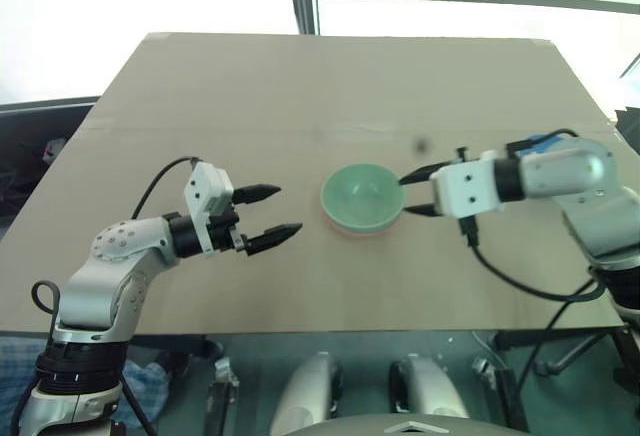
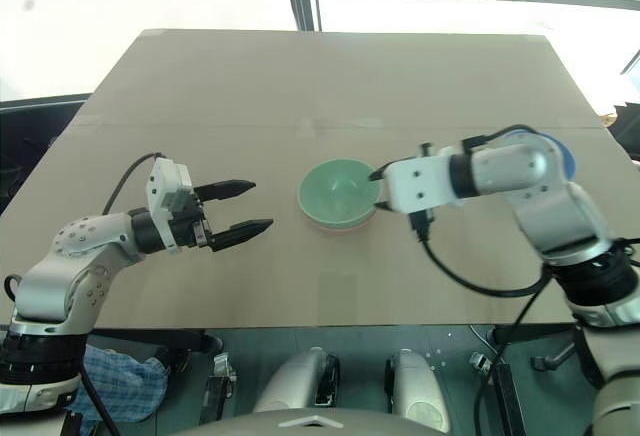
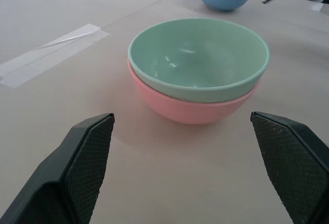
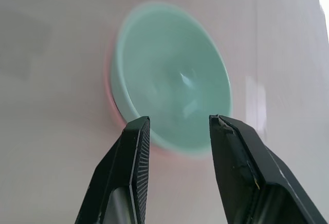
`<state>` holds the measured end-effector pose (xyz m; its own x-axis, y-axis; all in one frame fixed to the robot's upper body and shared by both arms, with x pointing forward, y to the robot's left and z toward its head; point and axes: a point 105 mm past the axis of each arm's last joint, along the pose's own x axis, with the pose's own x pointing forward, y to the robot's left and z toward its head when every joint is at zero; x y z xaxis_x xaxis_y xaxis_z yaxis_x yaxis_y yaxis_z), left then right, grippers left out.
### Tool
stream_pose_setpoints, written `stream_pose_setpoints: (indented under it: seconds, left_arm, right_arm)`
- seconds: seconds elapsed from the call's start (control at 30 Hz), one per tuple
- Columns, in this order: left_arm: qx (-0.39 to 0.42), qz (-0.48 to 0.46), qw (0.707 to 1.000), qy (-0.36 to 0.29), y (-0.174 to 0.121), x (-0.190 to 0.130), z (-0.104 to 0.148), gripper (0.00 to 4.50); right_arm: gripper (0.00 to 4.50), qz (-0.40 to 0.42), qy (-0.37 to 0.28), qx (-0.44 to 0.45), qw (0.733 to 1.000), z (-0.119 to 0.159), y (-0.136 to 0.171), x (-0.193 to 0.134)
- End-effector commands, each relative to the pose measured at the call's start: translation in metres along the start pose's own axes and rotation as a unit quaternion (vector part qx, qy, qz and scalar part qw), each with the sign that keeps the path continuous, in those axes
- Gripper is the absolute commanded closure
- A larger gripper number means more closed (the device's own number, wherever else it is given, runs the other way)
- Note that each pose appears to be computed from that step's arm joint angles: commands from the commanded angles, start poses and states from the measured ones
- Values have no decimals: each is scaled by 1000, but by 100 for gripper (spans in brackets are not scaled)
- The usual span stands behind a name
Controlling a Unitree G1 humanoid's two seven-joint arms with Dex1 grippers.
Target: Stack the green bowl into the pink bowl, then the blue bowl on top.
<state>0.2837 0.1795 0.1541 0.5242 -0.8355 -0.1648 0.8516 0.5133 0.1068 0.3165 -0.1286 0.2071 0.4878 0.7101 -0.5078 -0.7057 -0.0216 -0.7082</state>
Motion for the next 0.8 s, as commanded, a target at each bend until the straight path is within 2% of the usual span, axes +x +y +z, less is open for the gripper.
stream_pose_setpoints:
  seconds: [0.03,0.2,0.37,0.63,0.8]
  left_arm:
    - [16,-19,999,-21,-4,5,9,0]
    - [13,-45,998,-43,-9,13,16,0]
    - [24,-67,996,-54,-10,21,22,0]
    - [29,-78,995,-52,-10,23,24,0]
    - [31,-78,995,-50,-10,24,23,0]
  right_arm:
    - [259,-106,76,44,991,-41,-32,-34]
    - [259,-177,171,104,964,-100,-39,-70]
    - [259,-179,243,201,932,-147,-12,-89]
    - [259,-200,259,296,897,-167,2,-94]
    - [259,-197,265,300,895,-169,5,-92]
